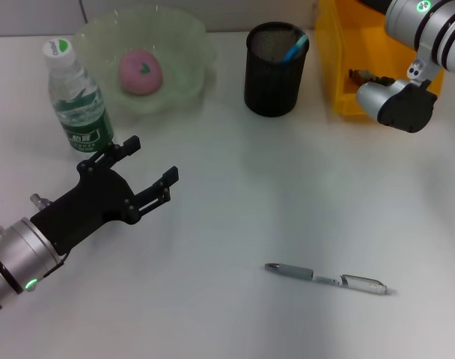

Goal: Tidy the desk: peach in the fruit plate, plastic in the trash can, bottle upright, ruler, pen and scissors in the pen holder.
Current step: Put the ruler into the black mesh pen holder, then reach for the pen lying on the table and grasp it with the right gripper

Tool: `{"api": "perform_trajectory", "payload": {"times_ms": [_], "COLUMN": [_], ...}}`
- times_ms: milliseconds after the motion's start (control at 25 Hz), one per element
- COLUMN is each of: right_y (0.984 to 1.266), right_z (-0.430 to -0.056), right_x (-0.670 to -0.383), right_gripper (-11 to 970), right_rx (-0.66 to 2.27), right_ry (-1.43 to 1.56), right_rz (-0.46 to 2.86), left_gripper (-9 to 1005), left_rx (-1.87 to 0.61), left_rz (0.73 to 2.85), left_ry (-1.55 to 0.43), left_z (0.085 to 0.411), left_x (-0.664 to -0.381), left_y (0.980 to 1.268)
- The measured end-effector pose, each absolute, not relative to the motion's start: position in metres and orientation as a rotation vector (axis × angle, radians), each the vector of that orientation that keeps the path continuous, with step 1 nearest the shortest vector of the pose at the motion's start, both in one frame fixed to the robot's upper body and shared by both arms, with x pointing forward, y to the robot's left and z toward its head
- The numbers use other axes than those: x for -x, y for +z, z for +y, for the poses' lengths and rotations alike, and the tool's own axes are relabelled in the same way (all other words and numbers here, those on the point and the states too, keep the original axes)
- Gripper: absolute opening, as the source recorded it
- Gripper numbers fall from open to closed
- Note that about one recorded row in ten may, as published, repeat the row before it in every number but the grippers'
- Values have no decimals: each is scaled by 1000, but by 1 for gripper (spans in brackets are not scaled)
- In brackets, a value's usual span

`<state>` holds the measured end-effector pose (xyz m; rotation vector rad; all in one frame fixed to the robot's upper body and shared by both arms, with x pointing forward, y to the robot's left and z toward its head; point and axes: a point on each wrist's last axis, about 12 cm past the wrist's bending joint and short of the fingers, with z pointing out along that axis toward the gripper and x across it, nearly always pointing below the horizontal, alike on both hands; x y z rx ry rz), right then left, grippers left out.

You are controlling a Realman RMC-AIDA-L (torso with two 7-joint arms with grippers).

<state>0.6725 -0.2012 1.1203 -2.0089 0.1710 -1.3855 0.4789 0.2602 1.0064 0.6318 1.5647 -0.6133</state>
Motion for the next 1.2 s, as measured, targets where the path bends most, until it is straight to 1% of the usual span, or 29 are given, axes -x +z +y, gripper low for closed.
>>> {"api": "perform_trajectory", "payload": {"times_ms": [160,320,600,680,720,880,960,1000,1200], "right_y": [1122,1124,1125,1125,1125,1128,1129,1129,1131], "right_z": [-204,-206,-217,-223,-223,-230,-235,-235,-243], "right_x": [-673,-672,-659,-650,-650,-638,-630,-630,-614], "right_gripper": [607,607,608,608,608,608,608,608,607], "right_rx": [1997,1952,1765,1644,1644,1454,1316,1316,1075], "right_ry": [-1393,-1390,-1346,-1304,-1304,-1221,-1110,-1110,-875], "right_rz": [190,227,327,378,378,450,529,529,646], "left_gripper": [828,828,827,827,827,827,827,827,827], "left_rx": [-633,-633,-632,-634,-634,-642,-642,-642,-667], "left_rz": [1562,1560,1557,1557,1557,1559,1559,1559,1547], "left_ry": [-613,-611,-612,-613,-613,-615,-615,-615,-615], "left_z": [260,261,263,263,263,263,263,263,262], "left_x": [-479,-479,-481,-480,-480,-480,-480,-480,-484], "left_y": [1007,1007,1009,1009,1009,1008,1008,1008,1011]}}
